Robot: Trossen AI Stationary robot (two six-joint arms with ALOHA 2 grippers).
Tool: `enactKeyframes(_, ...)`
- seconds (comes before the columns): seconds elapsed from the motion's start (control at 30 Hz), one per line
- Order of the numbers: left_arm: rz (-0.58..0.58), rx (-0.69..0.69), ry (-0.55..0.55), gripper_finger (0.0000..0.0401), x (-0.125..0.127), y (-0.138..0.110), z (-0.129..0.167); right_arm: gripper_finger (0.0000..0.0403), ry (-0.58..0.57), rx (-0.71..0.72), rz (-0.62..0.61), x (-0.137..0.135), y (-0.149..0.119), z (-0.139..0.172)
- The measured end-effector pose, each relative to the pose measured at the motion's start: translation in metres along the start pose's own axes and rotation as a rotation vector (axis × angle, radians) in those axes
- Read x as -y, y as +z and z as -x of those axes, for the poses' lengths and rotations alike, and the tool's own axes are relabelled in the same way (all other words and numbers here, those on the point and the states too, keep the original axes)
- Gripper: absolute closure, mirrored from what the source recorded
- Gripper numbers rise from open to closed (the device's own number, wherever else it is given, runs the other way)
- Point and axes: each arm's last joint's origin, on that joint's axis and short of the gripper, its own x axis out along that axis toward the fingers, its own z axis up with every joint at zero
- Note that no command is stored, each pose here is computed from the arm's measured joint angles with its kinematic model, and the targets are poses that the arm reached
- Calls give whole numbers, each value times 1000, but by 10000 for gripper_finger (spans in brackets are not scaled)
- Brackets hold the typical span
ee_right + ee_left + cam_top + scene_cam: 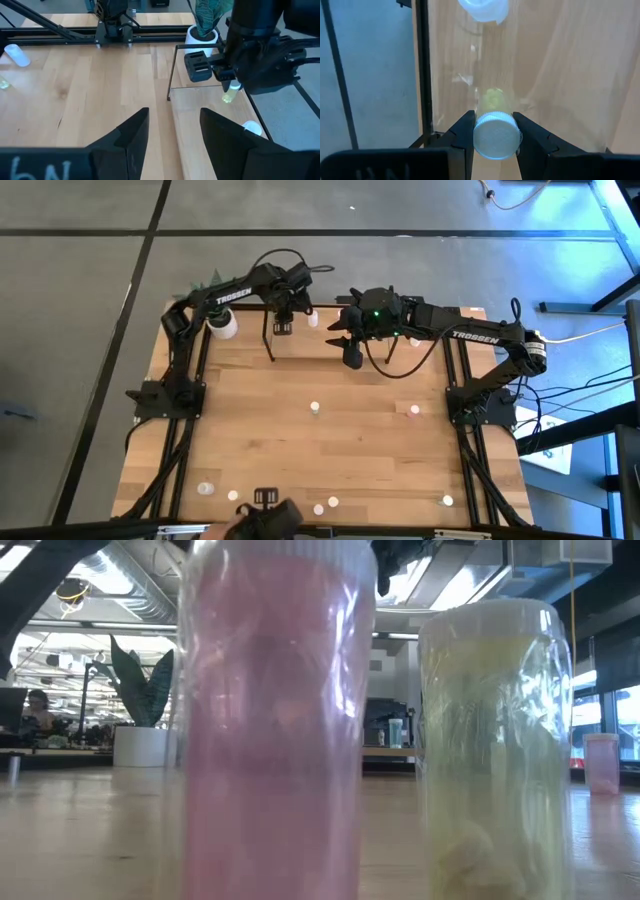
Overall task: Pick and place medicine bottles onto shelf by color
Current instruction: Put the top yellow pill bottle on the shelf
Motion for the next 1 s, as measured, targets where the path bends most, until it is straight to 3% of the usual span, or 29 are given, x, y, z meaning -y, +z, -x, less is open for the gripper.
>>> enactKeyframes(0.37,1,-18,-25,307,-3,1,-14,224,-144,-12,-48,4,0,0)
enactKeyframes(0.7,11,-15,-22,307,-4,0,-14,224,-139,-32,-152,4,-3,0)
enactKeyframes(1.0,14,-12,-20,307,-5,1,-14,224,-135,-128,-154,3,-12,1)
